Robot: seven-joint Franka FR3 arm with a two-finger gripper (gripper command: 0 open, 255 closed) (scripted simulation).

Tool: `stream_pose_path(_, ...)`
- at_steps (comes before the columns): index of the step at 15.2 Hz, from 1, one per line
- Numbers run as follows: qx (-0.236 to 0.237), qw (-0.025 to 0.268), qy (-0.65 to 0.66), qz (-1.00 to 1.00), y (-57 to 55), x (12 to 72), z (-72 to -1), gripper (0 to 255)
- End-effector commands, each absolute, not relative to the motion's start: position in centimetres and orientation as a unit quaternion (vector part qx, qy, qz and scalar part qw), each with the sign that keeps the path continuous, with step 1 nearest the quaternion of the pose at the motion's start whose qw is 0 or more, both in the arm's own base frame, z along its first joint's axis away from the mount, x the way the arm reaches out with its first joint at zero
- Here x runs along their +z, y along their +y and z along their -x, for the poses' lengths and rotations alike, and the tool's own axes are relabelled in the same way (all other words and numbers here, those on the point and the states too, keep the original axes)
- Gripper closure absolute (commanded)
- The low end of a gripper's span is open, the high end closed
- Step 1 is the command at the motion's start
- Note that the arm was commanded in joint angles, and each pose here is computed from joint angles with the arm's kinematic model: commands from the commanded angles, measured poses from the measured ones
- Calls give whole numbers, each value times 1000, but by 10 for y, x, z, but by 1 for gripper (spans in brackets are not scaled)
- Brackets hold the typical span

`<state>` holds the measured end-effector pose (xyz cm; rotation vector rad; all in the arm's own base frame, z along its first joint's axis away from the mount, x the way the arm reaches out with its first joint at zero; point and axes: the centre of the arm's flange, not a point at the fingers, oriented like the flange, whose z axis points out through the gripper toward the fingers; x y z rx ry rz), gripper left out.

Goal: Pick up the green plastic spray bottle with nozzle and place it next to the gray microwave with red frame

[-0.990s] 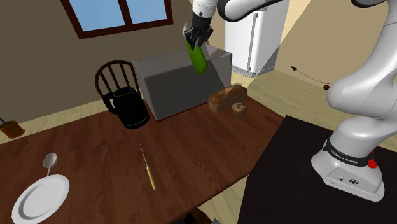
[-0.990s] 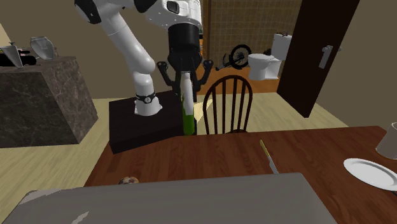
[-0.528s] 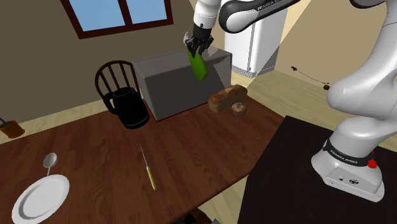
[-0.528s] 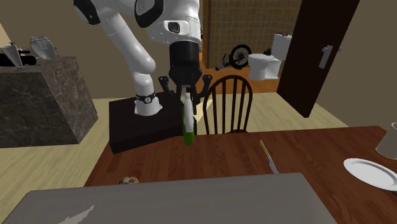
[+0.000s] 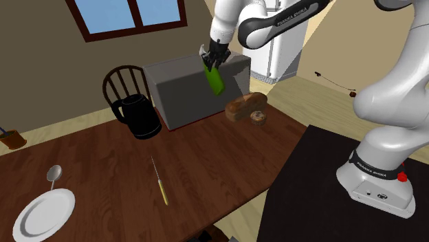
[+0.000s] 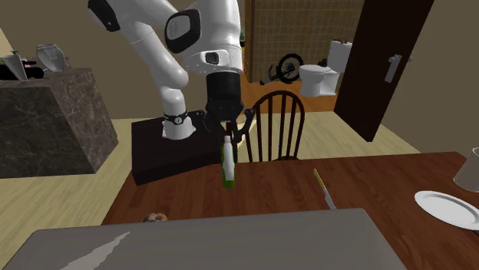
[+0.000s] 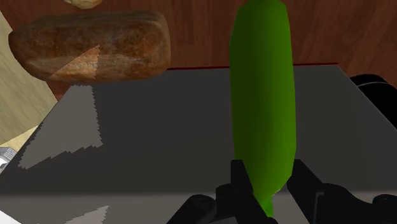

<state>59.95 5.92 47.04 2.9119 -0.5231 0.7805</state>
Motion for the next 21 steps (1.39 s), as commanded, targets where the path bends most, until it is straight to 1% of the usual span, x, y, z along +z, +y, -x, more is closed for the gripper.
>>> stream_pose_path(1, 255, 41, -171, -951, 59, 460, -599, 255)
stream_pose_path(21, 255, 41, -171, -951, 59, 355, -599, 255)
